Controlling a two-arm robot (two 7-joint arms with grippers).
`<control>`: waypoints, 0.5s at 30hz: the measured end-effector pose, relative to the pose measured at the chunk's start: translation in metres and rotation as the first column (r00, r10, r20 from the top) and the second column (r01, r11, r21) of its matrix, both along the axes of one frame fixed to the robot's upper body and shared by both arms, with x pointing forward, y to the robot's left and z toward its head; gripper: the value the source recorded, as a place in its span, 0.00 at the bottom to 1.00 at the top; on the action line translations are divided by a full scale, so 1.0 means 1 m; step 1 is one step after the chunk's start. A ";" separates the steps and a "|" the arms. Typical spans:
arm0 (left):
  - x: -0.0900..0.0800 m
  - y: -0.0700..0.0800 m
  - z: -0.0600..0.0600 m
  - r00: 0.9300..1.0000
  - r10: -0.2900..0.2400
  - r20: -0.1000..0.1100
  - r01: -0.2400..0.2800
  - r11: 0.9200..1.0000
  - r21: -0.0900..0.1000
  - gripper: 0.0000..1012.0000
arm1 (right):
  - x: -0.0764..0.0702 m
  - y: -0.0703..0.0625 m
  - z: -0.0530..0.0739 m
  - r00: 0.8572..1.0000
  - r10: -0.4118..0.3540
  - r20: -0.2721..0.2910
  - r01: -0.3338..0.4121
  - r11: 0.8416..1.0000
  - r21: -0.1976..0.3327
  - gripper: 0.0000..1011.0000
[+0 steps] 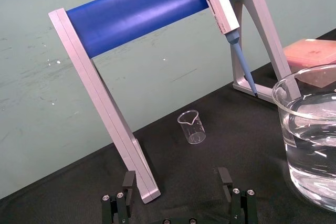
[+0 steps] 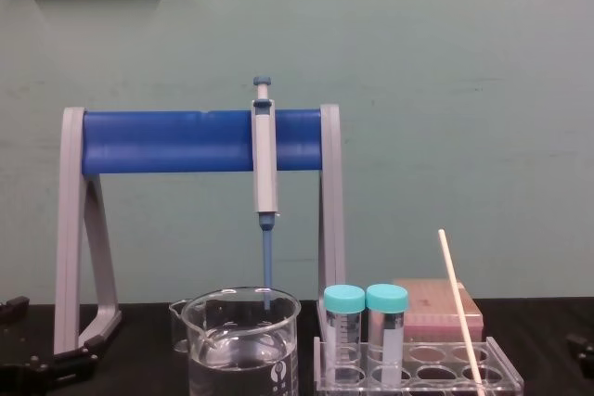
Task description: Hold the thermometer with one hand and immerse one end into the beaker, then reinsert it into the test tube rack.
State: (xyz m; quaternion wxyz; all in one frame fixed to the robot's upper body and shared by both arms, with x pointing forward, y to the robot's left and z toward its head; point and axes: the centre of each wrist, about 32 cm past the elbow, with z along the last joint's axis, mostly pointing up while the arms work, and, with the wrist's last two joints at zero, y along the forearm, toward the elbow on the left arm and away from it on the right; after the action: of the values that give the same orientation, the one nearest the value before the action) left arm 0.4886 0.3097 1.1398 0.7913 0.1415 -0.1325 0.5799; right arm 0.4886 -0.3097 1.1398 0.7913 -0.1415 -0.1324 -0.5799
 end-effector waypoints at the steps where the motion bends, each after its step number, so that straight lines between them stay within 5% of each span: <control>1: 0.000 0.000 0.000 1.000 0.000 0.000 0.000 1.000 0.000 0.99 | 0.000 0.000 0.000 1.000 0.000 0.000 0.000 1.000 0.000 0.99; 7: 0.000 0.000 0.000 1.000 0.000 0.000 0.000 1.000 0.000 0.99 | 0.000 0.000 0.000 1.000 0.000 0.000 0.000 1.000 0.000 0.99; 15: 0.000 0.000 0.000 1.000 0.000 0.000 0.000 1.000 0.000 0.99 | -0.005 -0.011 0.016 1.000 0.016 0.009 -0.017 0.994 0.110 0.99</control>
State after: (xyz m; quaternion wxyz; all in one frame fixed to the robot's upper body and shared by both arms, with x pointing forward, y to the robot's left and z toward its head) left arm 0.4886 0.3097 1.1398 0.7913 0.1415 -0.1325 0.5799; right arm 0.4833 -0.3202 1.1559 0.8022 -0.0942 -0.1046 -0.5802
